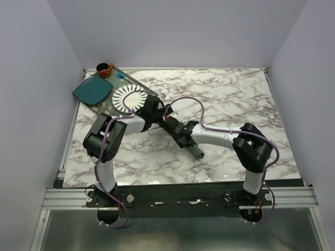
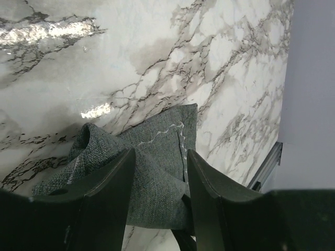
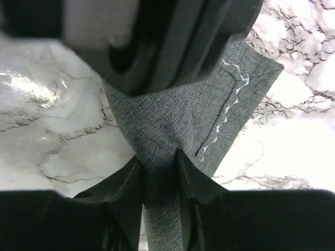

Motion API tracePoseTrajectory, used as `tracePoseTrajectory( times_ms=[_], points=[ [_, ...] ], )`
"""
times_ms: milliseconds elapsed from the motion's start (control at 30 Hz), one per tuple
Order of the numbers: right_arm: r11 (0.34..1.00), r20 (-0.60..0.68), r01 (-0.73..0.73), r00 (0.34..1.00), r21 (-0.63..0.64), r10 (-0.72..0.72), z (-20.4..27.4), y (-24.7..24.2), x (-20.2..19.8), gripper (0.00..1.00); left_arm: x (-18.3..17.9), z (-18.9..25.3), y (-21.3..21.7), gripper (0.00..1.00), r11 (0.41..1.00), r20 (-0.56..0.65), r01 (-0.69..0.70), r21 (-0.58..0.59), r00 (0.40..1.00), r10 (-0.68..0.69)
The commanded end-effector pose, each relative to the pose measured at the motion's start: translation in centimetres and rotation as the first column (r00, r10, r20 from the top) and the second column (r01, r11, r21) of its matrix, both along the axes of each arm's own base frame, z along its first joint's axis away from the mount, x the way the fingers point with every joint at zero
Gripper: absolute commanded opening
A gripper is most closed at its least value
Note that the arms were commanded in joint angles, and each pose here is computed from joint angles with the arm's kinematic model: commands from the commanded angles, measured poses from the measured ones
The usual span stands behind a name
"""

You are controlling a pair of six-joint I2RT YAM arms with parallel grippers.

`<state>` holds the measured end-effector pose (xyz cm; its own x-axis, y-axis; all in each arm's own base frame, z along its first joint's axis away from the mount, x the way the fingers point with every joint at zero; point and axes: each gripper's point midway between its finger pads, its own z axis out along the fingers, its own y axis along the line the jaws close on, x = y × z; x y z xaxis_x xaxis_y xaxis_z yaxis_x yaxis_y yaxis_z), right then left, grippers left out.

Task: Fold the napkin, place the utensils inside, and roll it up
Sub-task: Roll the napkin with the utensil

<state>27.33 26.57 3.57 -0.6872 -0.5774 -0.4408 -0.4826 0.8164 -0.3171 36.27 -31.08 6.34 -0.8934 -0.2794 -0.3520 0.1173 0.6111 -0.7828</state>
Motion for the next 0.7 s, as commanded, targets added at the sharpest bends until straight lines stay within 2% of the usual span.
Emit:
tracePoseTrajectory(
  times_ms=[0, 100, 167, 267, 367, 400, 500, 667],
  points=[
    [0.994, -0.117, 0.025, 0.993, 0.109, -0.013, -1.4, -0.6, -0.7, 0.28, -0.1, 0.7, 1.4, 0.55, 0.995, 0.013, 0.000, 0.101, 1.000, -0.001],
    [0.961, -0.216, 0.016, 0.975, 0.277, 0.046, -1.2, 0.5, -1.7, 0.22, 0.8, 3.3, 1.3, 0.56, 0.994, 0.081, 0.000, 0.108, 0.997, -0.009],
    [0.910, -0.280, 0.016, 0.953, 0.414, 0.111, -0.5, 2.0, -2.7, 0.21, 1.0, 4.4, 1.4, 0.56, 0.994, 0.096, -0.004, 0.110, 0.995, -0.007],
    [0.839, -0.375, 0.078, 0.914, 0.538, 0.156, 0.1, 1.9, -3.3, 0.23, 1.1, 6.6, 1.1, 0.57, 0.996, 0.128, 0.004, 0.085, 0.992, -0.015],
    [0.771, -0.443, 0.156, 0.879, 0.618, 0.177, 0.2, 1.4, -3.1, 0.24, 0.6, 7.3, 0.7, 0.57, 0.998, 0.120, 0.021, 0.052, 0.992, -0.027],
    [0.738, -0.477, 0.172, 0.850, 0.653, 0.224, 0.5, 1.8, -3.7, 0.25, 0.3, 6.8, 0.7, 0.57, 0.999, 0.107, 0.023, 0.049, 0.994, -0.028],
    [0.684, -0.541, 0.252, 0.805, 0.684, 0.244, -0.1, 0.9, -3.1, 0.27, -0.3, 5.6, -0.1, 0.57, 0.999, 0.073, 0.048, 0.023, 0.996, -0.050],
    [0.605, -0.571, 0.314, 0.766, 0.732, 0.293, -0.5, 0.3, -2.6, 0.28, -0.3, 3.8, -1.7, 0.56, 0.998, 0.030, 0.064, -0.023, 0.998, -0.063]
  ],
)
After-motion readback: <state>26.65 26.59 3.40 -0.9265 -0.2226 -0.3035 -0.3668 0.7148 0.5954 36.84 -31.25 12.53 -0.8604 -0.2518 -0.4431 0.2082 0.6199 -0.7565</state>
